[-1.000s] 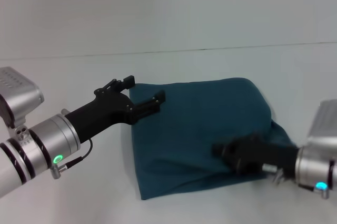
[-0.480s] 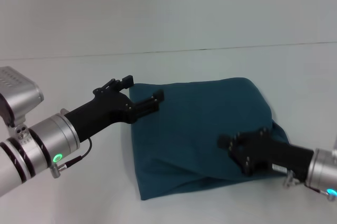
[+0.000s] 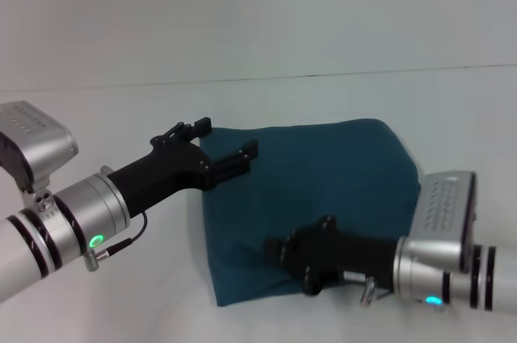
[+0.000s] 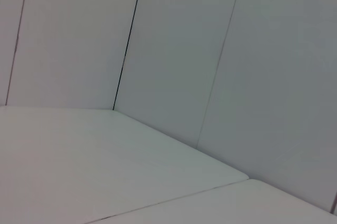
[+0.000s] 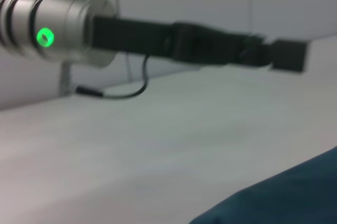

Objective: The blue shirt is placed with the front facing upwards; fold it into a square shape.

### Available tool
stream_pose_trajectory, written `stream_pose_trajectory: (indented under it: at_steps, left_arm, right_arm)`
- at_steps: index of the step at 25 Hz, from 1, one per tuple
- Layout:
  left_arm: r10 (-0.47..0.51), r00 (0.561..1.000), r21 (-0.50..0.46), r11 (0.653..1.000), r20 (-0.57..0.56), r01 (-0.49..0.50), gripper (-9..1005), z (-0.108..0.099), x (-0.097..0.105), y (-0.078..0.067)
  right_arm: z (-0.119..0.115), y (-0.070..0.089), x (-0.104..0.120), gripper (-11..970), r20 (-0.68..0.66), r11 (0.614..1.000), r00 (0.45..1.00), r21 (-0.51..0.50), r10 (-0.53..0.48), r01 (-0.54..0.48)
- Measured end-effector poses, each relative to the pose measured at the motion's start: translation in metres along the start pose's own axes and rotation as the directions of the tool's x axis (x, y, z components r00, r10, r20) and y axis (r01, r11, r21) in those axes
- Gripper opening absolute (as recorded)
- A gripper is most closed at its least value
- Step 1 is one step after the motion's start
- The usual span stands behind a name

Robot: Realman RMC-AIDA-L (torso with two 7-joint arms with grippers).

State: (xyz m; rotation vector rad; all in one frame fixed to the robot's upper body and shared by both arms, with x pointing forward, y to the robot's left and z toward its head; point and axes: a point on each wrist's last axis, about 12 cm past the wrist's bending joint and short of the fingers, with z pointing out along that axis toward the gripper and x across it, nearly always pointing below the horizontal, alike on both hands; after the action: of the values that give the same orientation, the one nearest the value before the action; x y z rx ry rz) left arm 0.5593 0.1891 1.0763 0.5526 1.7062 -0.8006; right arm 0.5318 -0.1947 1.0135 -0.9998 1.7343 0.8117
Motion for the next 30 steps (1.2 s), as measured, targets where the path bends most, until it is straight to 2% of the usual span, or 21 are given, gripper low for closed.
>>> stream_pose_trajectory:
  at_steps: [4,8,12,15,17,20,24,29,30]
  left_arm:
    - [-0.001,1.000,-0.012,1.000,0.004,0.002,939,-0.002,0.000,0.003]
    - [0.003,1.000,-0.008,1.000,0.011,-0.003,939,-0.006,-0.001,0.005]
    - [0.028,0.999,0.049,0.998,0.019,-0.029,938,-0.013,-0.004,0.004]
    - [0.052,0.999,0.096,0.994,0.007,-0.053,938,-0.018,-0.007,0.005]
    - [0.069,0.997,0.125,0.990,-0.023,-0.065,934,-0.018,-0.008,0.005]
    - [0.089,0.992,0.160,0.984,-0.085,-0.075,924,-0.012,-0.009,0.004]
    - [0.092,0.979,0.194,0.979,-0.185,-0.055,918,-0.003,-0.014,0.004]
    - [0.108,0.955,0.208,0.977,-0.277,-0.051,921,0.004,-0.022,0.005]
    - [0.113,0.950,0.211,0.976,-0.292,-0.052,922,0.006,-0.024,0.005]
  right_arm:
    - [0.003,0.007,0.003,87,-0.057,0.997,0.998,-0.078,-0.011,0.006]
    - [-0.015,0.012,0.003,89,0.012,0.993,1.000,-0.114,0.005,-0.004]
    - [-0.059,-0.009,-0.003,90,0.118,0.997,0.991,0.037,0.065,-0.069]
    - [-0.096,-0.028,-0.012,92,0.140,0.980,0.985,0.156,0.104,-0.126]
    - [-0.116,-0.037,-0.020,92,0.146,0.968,0.982,0.200,0.123,-0.151]
    - [-0.135,-0.050,-0.039,93,0.105,0.959,0.982,0.222,0.157,-0.177]
    - [-0.140,-0.057,-0.065,95,-0.046,0.956,0.975,0.214,0.216,-0.202]
    - [-0.132,-0.057,-0.085,295,-0.185,0.971,0.960,0.151,0.212,-0.185]
    - [-0.130,-0.058,-0.087,412,-0.210,0.973,0.955,0.141,0.211,-0.184]
